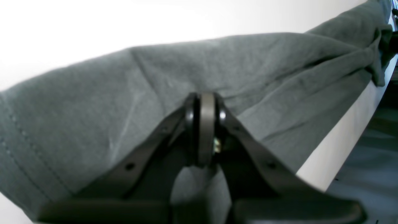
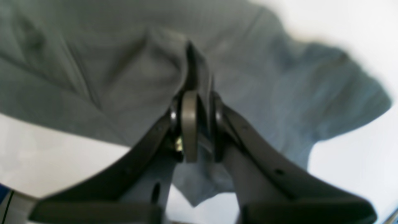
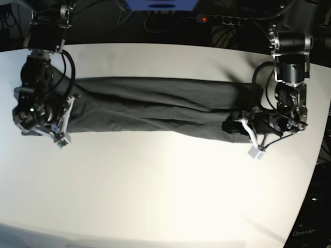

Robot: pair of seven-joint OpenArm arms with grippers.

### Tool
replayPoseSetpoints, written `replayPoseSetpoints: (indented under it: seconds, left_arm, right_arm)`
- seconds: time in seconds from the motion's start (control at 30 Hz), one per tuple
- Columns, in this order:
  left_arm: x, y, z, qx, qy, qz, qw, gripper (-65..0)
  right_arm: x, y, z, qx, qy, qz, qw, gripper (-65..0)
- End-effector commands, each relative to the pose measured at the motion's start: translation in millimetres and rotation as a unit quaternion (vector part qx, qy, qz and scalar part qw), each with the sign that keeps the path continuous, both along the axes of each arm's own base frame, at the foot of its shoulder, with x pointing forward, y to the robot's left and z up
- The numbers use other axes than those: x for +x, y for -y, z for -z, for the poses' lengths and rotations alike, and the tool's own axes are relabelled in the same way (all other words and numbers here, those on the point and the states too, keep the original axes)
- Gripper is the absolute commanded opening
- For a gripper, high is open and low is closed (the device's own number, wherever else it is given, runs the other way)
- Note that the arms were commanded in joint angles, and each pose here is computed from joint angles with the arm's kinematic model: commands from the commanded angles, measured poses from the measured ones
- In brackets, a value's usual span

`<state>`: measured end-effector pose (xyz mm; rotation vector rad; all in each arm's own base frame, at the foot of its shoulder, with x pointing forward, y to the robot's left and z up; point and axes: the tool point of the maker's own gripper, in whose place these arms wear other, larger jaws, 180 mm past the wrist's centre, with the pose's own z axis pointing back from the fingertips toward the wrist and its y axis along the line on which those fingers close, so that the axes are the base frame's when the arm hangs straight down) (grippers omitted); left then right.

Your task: Fold the T-shirt properly

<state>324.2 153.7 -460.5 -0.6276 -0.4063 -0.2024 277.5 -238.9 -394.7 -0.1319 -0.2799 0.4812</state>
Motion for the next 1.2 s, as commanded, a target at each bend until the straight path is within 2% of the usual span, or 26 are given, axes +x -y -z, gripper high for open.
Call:
replayPoseSetpoints:
  seconds: [0.0,0.17,0.3,0.43,0.53,0.63,0.73,0.93,1.03,1.17]
  left_arm:
    - [-59.5,-30.2,45.0,0.114,-0.125,0.043,0.985,-61.3]
    - [-60.3,-30.2,45.4,0.114,-0.125,0.043,0.985,-61.3]
    - [-60.1,-29.5,45.4,0.113,-0.125,0.043,0.985,-61.3]
    - [-61.1,-36.7,45.0,0.106,-0.126,0.019,0.986,-61.3]
    - [-61.3,-39.0,44.7,0.105,-0.127,0.014,0.986,-61.3]
    - [-60.8,-39.7,44.4,0.105,-0.126,0.014,0.986,-61.3]
    - [-60.2,-39.7,44.4,0.106,-0.124,0.013,0.987,-61.3]
    - [-56.3,-38.7,41.9,0.105,-0.118,0.013,0.987,-61.3]
    - [-54.2,-37.3,40.7,0.104,-0.116,0.014,0.988,-61.3]
    - [-54.2,-37.7,40.9,0.105,-0.115,0.014,0.988,-61.3]
  right_arm:
    - [5.1,8.4,-8.6,-0.020,0.007,0.001,0.9998,-59.2]
    - [18.4,-5.1,-14.3,-0.028,0.015,-0.028,0.9991,-59.2]
    - [24.1,-8.7,-18.1,-0.025,0.022,-0.032,0.9989,-59.2]
    - [29.7,-12.5,-22.7,-0.031,0.028,-0.044,0.9982,-59.3]
    - [35.0,-3.6,-26.4,-0.061,0.027,-0.043,0.9969,-59.1]
    - [27.8,9.0,-17.2,-0.095,0.000,-0.033,0.9949,-58.8]
    - [20.0,15.8,-4.6,-0.143,-0.038,-0.053,0.9876,-58.6]
    - [16.8,10.4,0.5,-0.225,-0.066,-0.137,0.9623,-58.6]
    - [10.8,16.6,1.1,-0.260,-0.076,-0.141,0.9523,-58.9]
    - [10.6,21.4,-2.5,-0.293,-0.080,-0.130,0.9437,-59.5]
